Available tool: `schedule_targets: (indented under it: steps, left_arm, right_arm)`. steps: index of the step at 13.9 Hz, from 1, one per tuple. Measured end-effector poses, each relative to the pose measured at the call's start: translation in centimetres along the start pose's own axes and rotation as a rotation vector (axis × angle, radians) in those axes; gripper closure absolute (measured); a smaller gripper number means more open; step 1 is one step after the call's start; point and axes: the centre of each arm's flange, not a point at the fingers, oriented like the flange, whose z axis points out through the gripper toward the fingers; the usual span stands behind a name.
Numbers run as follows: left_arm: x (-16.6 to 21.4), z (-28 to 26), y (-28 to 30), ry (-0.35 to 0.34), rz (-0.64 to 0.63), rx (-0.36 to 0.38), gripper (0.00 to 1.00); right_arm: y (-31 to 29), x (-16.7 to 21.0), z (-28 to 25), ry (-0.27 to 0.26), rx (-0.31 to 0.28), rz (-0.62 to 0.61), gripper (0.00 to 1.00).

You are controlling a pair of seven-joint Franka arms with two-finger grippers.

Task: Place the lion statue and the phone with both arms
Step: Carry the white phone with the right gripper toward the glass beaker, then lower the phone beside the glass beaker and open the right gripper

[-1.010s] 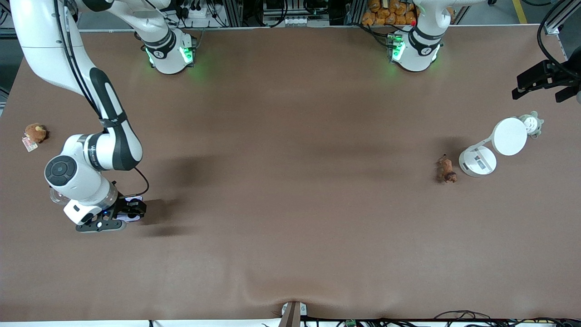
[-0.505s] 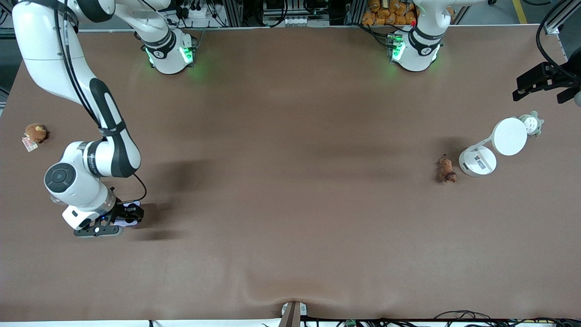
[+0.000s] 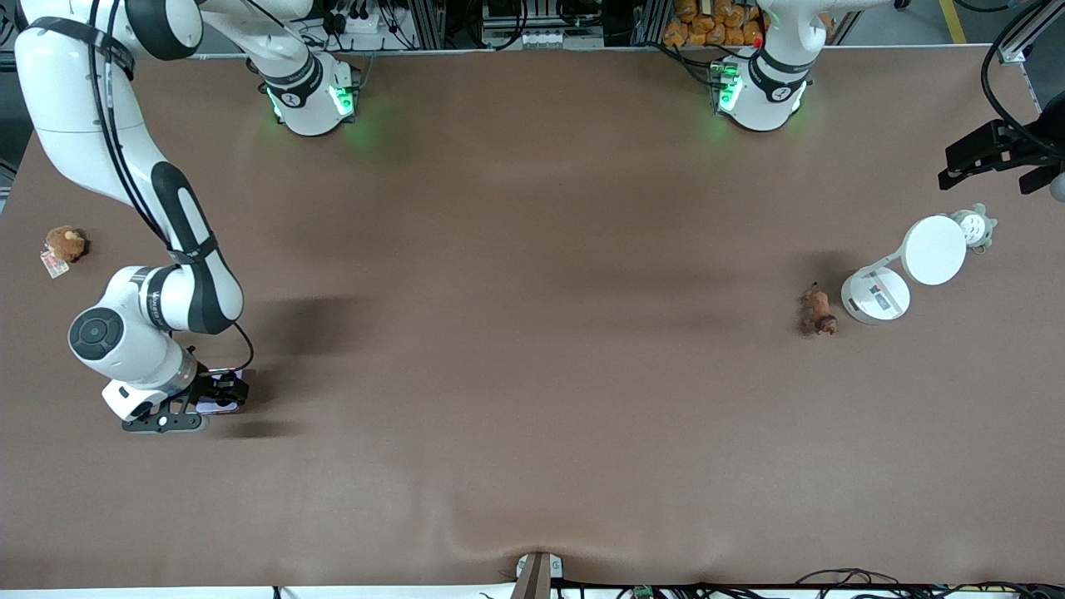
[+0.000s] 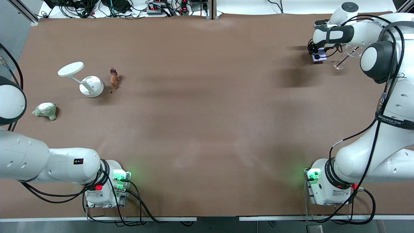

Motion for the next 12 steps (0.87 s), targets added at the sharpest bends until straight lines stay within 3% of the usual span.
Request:
schedule_targets:
  steps: [8, 10, 12]
  left_arm:
    - [0.3, 0.4, 0.0, -0.007, -0.001, -0.001, 0.00]
    - [0.3, 0.5, 0.1, -0.009, 0.002, -0.001, 0.00]
    - [0.3, 0.5, 0.2, -0.009, 0.002, -0.001, 0.00]
  right_arm:
    - [0.4, -1.2, 1.6, -0.039, 0.025, 0.039, 0.15]
    - [0.7, -1.3, 1.7, -0.043, 0.027, 0.046, 0.01]
    - [1.0, -1.3, 1.7, -0.045, 0.027, 0.051, 0.00]
